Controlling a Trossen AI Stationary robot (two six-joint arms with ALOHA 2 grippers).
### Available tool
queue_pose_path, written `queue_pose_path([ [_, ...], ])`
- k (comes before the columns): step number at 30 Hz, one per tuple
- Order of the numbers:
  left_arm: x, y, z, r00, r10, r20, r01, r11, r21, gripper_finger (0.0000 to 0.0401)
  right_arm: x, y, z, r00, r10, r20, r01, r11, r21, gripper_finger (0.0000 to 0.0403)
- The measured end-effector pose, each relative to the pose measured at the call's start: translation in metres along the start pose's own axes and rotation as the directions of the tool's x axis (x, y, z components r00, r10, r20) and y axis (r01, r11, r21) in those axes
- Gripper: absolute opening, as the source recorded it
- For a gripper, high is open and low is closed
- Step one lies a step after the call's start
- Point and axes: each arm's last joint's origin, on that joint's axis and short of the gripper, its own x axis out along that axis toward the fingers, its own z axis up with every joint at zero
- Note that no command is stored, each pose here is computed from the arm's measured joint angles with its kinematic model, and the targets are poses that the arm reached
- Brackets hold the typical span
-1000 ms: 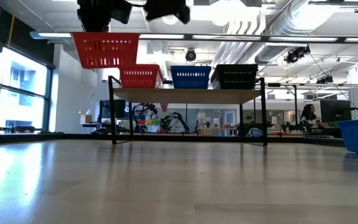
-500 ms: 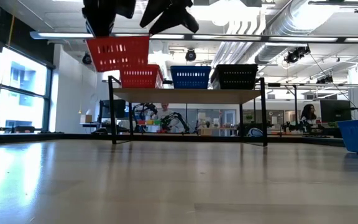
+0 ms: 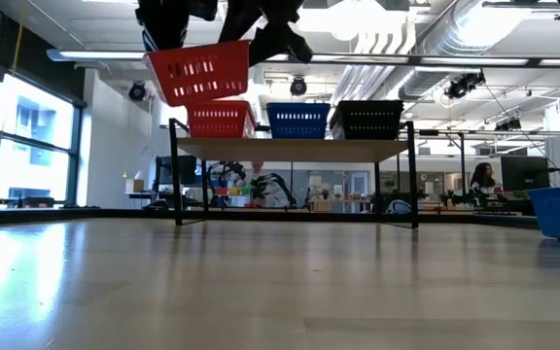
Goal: Stack baskets on shelf by color
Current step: Stack the red basket on top of the red basket on the shelf
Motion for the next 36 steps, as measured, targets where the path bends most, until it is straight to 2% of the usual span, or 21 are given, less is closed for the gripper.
queue_pose_path([
  [4, 0.0, 0.0, 0.0, 1.0, -0.002, 0.005, 0.002, 1.0, 0.004, 0.0001, 0.004, -0.001, -0.002, 1.0, -0.007, -0.024, 0.008, 0.998, 0.056, 0.0125],
  [11, 0.0, 0.0, -0.001, 1.0, 0.001, -0.006, -0.001, 1.0, 0.017, 0.0001, 0.006, -0.003, -0.004, 0.999, -0.033, -0.032, 0.036, 0.994, 0.107, 0.0011],
  [18, 0.0, 0.001, 0.0, 1.0, 0.0, -0.004, 0.0, 1.0, 0.002, 0.0013, 0.007, -0.003, -0.004, 0.998, -0.049, -0.025, 0.053, 0.985, 0.166, 0.0003],
  [26, 0.0, 0.001, 0.0, 1.0, -0.003, 0.0, 0.003, 0.999, 0.034, 0.0078, 0.007, -0.005, -0.003, 0.997, -0.071, -0.015, 0.073, 0.973, 0.22, 0.0],
  [31, 0.0, 0.001, 0.0, 1.0, -0.002, -0.002, 0.002, 0.999, 0.041, 0.0123, 0.006, -0.009, -0.007, 0.99, -0.139, -0.037, 0.144, 0.958, 0.246, 0.0],
  [36, -0.002, 0.001, -0.001, 1.0, -0.028, 0.0, 0.027, 0.996, 0.079, 0.0143, 0.006, -0.015, -0.01, 0.978, -0.198, -0.068, 0.209, 0.94, 0.269, 0.0],
])
